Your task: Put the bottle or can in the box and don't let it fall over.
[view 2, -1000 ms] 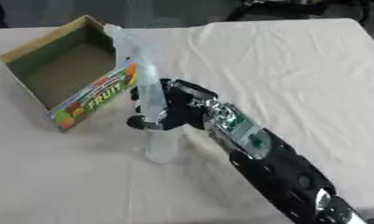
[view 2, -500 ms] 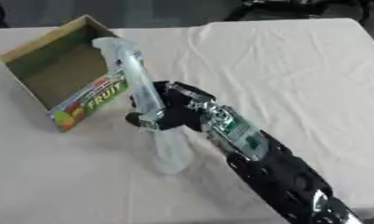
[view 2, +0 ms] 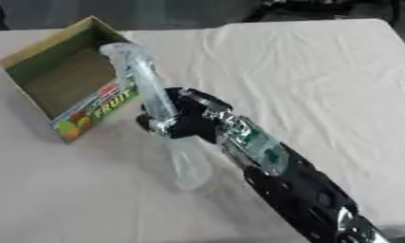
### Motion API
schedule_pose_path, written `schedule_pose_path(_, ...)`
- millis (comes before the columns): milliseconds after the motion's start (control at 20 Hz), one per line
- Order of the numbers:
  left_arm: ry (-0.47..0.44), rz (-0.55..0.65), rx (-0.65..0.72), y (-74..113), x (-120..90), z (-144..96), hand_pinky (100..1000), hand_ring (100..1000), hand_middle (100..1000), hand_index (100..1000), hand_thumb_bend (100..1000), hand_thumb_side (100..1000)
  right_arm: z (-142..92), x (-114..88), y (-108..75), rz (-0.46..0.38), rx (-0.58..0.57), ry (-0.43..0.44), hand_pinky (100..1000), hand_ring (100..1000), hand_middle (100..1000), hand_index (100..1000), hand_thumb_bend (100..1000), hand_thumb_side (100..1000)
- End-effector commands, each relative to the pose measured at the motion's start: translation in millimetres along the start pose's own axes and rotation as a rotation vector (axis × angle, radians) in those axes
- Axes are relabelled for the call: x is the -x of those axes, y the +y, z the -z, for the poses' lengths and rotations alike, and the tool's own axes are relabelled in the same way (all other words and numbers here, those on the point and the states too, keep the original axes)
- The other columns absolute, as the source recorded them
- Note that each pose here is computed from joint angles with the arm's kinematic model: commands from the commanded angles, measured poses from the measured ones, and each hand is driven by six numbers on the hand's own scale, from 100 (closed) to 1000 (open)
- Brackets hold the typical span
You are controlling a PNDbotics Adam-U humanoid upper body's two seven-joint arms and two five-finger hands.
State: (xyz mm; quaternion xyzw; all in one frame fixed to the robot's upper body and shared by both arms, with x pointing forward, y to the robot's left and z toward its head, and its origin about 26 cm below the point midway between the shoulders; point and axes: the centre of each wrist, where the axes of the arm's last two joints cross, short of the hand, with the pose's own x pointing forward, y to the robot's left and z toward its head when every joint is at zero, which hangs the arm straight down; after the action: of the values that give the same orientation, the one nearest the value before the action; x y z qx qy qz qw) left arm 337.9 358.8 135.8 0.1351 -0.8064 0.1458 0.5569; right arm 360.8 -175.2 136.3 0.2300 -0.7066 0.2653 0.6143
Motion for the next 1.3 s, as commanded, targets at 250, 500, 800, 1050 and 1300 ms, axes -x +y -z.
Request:
schedule_pose_path(250,-0.038,-0.006,-0.003,2.6,-12.2,6.9,790,778,727,765,639,752,1.1,-6.1,-0.8,0.029,0.047,-0.036,130,293,325,351,128,100)
schedule_pose_path(500,-0.039,-0.010,-0.003,2.5,-12.6,7.4,792,776,716,757,638,747,1.7,-8.6,-1.1,0.046,0.124,-0.046,120,235,272,313,174,100)
schedule_pose_path(800,-0.037,-0.007,-0.009,2.8,-12.3,7.6,792,774,710,752,634,744,1.4,-14.4,-0.2,0.021,0.168,-0.108,100,158,205,261,309,100)
schedule_pose_path(1050,-0.036,-0.008,-0.010,2.8,-12.9,8.0,790,773,707,743,633,742,1.0,-22.6,0.8,-0.033,0.176,-0.181,100,148,197,254,311,100)
schedule_pose_path(1300,-0.036,-0.005,-0.006,2.8,-13.4,8.3,787,771,701,731,630,742,0.7,-32.2,-0.1,-0.079,0.176,-0.224,100,128,176,234,314,100)
